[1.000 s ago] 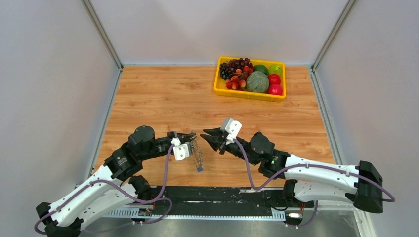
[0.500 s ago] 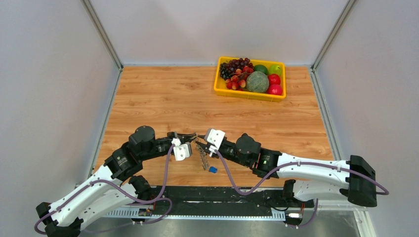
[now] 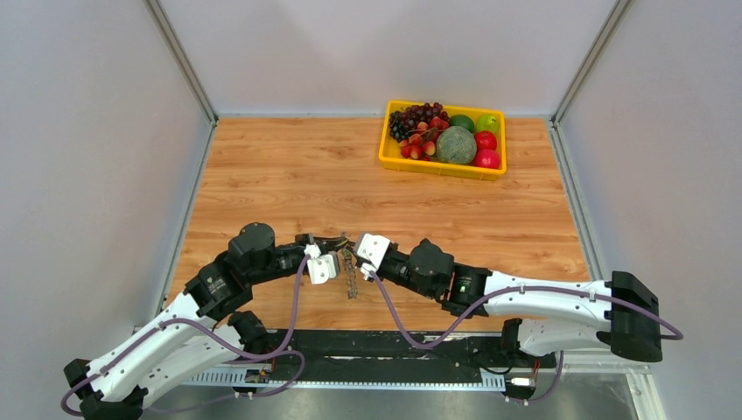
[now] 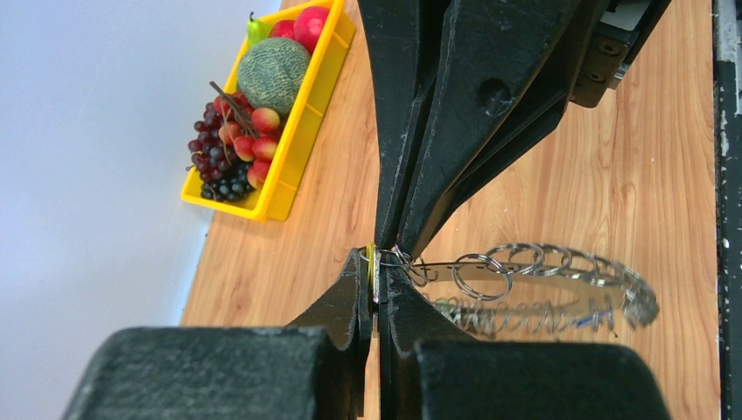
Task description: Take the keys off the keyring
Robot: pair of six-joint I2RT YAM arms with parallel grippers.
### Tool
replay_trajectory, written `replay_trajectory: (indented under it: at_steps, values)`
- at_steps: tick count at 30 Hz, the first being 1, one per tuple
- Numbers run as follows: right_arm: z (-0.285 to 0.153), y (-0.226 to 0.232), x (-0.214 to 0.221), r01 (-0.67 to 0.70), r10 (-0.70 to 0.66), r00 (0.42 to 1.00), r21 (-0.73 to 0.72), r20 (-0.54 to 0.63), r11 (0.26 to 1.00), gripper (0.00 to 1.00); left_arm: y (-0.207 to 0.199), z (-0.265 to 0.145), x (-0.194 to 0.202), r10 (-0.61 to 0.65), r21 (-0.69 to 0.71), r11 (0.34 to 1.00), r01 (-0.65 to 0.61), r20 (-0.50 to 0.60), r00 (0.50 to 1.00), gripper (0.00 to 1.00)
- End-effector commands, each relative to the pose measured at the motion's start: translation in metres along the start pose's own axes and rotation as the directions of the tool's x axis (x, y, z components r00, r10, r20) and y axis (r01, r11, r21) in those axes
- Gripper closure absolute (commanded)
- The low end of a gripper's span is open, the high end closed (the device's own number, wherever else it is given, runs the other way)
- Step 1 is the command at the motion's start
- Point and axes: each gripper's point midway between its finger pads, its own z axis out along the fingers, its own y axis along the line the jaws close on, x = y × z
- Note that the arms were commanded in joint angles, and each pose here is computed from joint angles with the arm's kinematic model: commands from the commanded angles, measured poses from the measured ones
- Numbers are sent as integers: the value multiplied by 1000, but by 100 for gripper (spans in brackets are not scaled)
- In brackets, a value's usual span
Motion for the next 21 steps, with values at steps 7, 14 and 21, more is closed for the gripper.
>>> replay_trajectory:
  at_steps: [7,14,21]
  values:
    - [-22,-17,-54,-218,206,955,36,213,975,100,17,-2,-26,59,-54,997,-55,88,994,100]
    - [-27,-24,-72,-429,397,849,15,349,903,100,15,-2,-26,59,-47,997,-54,92,994,100]
    - [-32,-32,-85,-549,495,738,-19,458,836,100,14,-1,-25,58,-39,998,-55,93,994,100]
